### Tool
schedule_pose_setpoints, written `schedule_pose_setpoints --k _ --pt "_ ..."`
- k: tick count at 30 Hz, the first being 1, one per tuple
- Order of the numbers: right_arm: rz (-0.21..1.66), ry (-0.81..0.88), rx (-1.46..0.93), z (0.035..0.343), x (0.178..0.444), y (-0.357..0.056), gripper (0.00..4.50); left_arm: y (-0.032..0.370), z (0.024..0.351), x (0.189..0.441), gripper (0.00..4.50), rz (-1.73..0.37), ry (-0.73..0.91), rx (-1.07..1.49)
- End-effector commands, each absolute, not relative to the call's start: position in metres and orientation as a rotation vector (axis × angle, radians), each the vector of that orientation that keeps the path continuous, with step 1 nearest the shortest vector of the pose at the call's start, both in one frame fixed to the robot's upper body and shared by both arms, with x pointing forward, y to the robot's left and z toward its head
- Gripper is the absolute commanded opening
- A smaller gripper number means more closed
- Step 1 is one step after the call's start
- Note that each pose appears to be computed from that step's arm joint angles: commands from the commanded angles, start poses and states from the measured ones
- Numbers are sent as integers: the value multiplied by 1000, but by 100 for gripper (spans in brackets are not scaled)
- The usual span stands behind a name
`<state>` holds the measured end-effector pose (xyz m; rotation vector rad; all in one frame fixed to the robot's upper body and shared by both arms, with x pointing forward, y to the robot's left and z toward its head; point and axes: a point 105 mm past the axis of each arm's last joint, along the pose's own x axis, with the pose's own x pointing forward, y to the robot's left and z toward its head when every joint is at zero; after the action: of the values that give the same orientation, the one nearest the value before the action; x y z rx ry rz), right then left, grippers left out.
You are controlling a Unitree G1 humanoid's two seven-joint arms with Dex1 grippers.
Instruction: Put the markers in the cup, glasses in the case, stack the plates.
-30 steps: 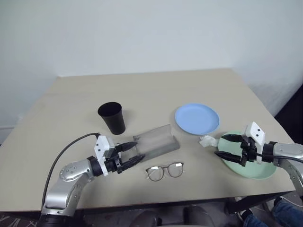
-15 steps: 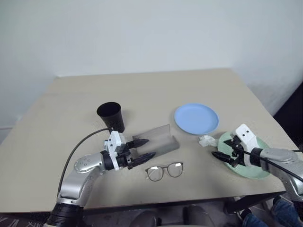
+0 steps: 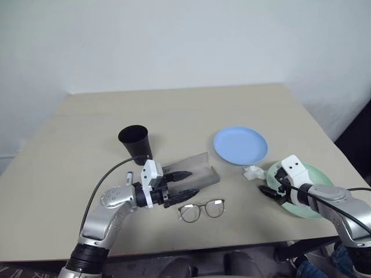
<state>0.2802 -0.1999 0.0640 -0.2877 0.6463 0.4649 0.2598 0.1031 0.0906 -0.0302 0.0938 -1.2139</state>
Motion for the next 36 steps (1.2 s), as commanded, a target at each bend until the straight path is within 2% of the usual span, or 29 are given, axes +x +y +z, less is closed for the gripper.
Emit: schedule_pose_setpoints --k 1,9,25,30,36 --pt "436 585 -327 79 285 -198 284 97 103 261 325 -1241 47 -8" --pt "443 581 -347 80 284 -192 8 95 102 263 325 -1246 45 -12" --pt "221 562 -397 82 311 -224 3 94 102 265 325 -1237 41 -10" --pt "150 512 -418 91 326 -234 3 94 102 266 325 -1237 40 -8" --pt "168 429 -466 109 341 -234 3 95 103 268 325 -1229 37 0"
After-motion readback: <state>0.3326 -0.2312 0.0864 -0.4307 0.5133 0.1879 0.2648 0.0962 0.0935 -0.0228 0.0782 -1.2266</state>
